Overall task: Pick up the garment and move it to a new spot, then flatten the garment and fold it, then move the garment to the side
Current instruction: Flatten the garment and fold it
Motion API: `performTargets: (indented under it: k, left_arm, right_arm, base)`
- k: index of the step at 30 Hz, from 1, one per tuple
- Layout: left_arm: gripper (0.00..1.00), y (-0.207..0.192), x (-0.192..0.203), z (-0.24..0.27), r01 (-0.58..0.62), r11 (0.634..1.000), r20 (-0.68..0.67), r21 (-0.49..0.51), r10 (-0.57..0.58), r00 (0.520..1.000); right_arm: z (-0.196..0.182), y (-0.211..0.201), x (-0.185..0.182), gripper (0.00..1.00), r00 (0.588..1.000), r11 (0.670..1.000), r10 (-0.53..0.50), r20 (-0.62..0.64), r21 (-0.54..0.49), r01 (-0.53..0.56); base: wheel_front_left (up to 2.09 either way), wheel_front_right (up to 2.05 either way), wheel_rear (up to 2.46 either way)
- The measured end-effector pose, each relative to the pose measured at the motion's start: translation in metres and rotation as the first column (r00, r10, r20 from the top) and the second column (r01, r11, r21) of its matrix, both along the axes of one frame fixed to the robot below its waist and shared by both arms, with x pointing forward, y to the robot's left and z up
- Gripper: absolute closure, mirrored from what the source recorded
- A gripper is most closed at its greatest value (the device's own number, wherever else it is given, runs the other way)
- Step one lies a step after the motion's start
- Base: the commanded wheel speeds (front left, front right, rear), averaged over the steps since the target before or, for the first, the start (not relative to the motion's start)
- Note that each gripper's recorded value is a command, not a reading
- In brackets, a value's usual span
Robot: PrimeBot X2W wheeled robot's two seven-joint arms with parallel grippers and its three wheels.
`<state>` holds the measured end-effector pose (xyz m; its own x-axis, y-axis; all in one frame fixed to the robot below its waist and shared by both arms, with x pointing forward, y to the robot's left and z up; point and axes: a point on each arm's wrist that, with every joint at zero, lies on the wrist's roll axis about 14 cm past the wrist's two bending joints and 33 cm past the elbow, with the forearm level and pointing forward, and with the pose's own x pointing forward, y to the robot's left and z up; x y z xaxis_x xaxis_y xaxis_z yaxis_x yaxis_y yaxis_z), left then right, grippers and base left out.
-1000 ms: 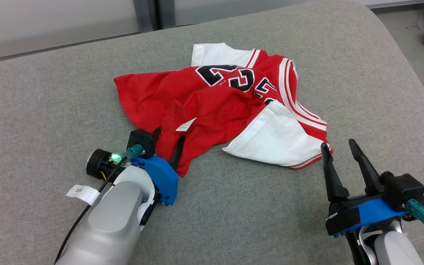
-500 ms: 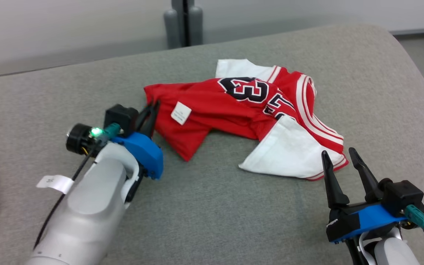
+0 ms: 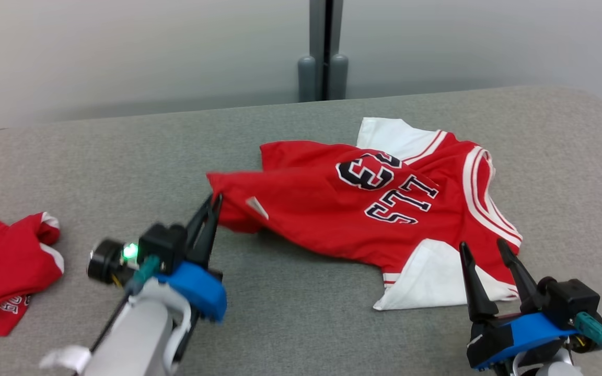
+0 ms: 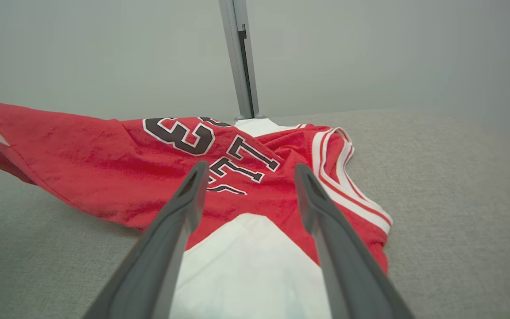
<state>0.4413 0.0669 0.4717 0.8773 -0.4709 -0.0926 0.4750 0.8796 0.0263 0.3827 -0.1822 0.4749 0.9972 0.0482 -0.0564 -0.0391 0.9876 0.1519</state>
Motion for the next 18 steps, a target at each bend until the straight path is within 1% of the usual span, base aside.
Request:
performTargets:
  k: [6,11,18]
  left_arm:
    - [1.0,0.026,-0.052,-0.034,-0.103,0.994,-0.097,-0.03,0.1,0.99]
    - [1.0,0.044,-0.095,-0.06,-0.187,0.982,-0.189,-0.032,0.178,0.966]
    - [1.0,0.077,-0.123,-0.07,-0.318,0.948,-0.228,-0.028,0.303,0.925]
  right_arm:
    - [-0.002,0.011,0.003,0.0,0.999,0.999,0.034,-0.01,0.006,-0.034]
    - [-0.002,0.022,0.006,0.0,0.998,0.998,0.066,-0.015,0.006,-0.066]
    - [0.002,0.032,0.008,0.0,0.995,0.995,0.097,-0.006,0.003,-0.097]
  base:
    - [0.0,0.0,0.0]
    - [0.0,0.0,0.0]
    - [0.0,0.0,0.0]
